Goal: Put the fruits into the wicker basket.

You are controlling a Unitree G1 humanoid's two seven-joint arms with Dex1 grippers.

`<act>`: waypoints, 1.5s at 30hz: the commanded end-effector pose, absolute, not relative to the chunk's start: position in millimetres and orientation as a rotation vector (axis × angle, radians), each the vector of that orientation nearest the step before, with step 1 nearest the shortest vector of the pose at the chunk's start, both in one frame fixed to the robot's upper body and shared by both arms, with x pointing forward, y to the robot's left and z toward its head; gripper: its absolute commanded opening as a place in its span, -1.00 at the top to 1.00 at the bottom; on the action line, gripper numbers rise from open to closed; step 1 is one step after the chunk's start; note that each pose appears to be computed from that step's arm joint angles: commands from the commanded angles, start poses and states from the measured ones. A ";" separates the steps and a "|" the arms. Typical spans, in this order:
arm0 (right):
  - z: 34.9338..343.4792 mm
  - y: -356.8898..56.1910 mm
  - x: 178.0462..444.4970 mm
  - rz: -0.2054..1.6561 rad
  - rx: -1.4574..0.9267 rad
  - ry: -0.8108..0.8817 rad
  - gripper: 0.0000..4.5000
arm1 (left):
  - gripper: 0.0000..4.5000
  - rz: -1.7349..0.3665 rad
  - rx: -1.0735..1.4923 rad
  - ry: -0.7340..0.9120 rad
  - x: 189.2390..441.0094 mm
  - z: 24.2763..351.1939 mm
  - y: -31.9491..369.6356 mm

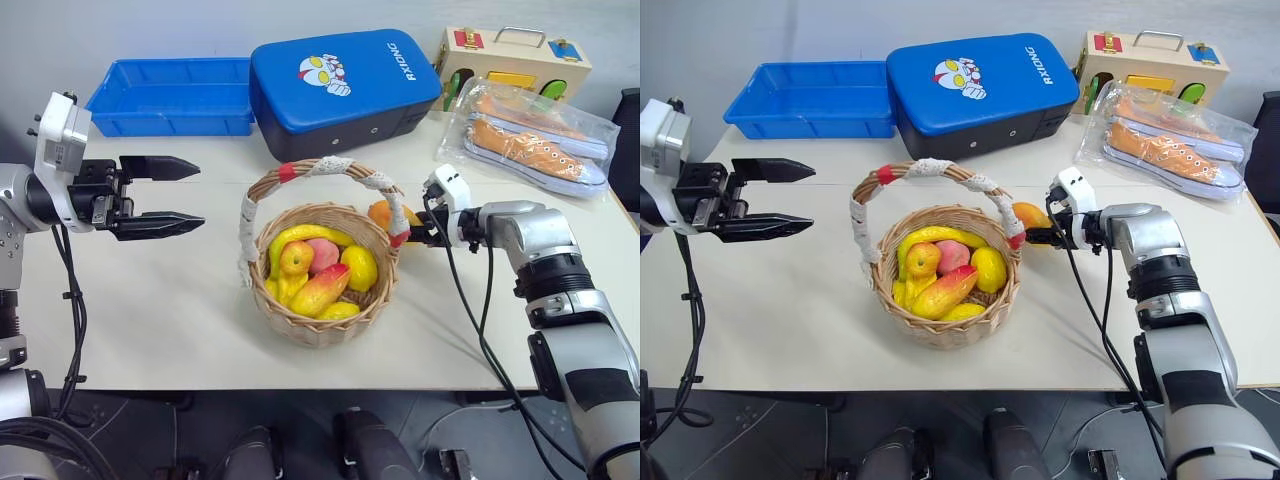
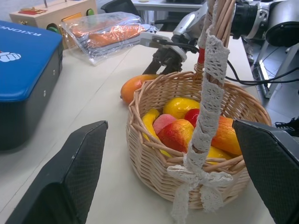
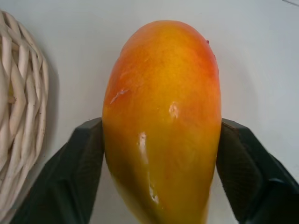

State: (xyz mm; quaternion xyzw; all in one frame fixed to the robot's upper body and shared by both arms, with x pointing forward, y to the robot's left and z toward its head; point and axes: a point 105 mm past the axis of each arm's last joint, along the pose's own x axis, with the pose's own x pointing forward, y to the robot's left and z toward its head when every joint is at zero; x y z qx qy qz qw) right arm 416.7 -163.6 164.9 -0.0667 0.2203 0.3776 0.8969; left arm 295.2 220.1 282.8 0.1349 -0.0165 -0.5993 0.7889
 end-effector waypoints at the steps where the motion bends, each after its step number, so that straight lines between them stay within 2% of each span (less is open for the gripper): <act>1: 206.1 -180.4 407.2 0.855 -0.169 0.231 -0.27 | -1.00 -1.324 0.301 -0.051 280.5 282.3 222.3; 4: 218.8 -206.2 382.2 0.914 -0.238 0.125 -0.27 | -1.00 -1.333 0.293 -0.036 271.8 268.2 225.7; 7: 215.3 -235.4 341.1 1.004 -0.313 0.124 -0.27 | -1.00 -1.331 0.269 -0.030 262.1 249.9 228.3; 11: 209.9 -253.6 290.3 1.110 -0.343 0.154 -0.27 | -1.00 -1.321 0.225 0.011 248.2 224.5 227.1; 15: 201.9 -232.7 241.1 1.266 -0.319 0.212 -0.27 | -1.00 -1.292 0.163 0.004 234.2 203.9 215.7; 19: 216.0 -180.9 218.9 1.352 -0.225 0.130 -0.27 | -1.00 -1.259 0.133 -0.022 229.3 200.5 207.5; 23: 221.9 -136.3 218.1 1.373 -0.239 0.074 -0.27 | -1.00 -1.246 0.120 -0.024 228.6 198.6 202.0; 28: 217.5 -98.6 247.1 1.243 -0.213 0.112 -0.27 | -1.00 -1.247 0.134 -0.027 230.0 203.0 199.1; 33: 221.5 -77.7 255.7 1.206 -0.189 0.040 -0.99 | -1.00 -1.235 0.141 -0.024 229.9 204.9 200.4; 37: 222.8 -84.8 241.8 1.285 -0.143 0.045 -0.99 | -1.00 -1.231 0.141 -0.024 228.5 207.7 202.7; 41: 227.6 -130.2 233.2 1.288 -0.155 0.021 -0.99 | -1.00 -1.226 0.149 -0.021 229.7 209.2 205.8; 45: 217.9 -169.7 227.6 1.343 -0.207 0.050 -0.99 | -1.00 -1.230 0.161 -0.031 231.0 210.8 204.0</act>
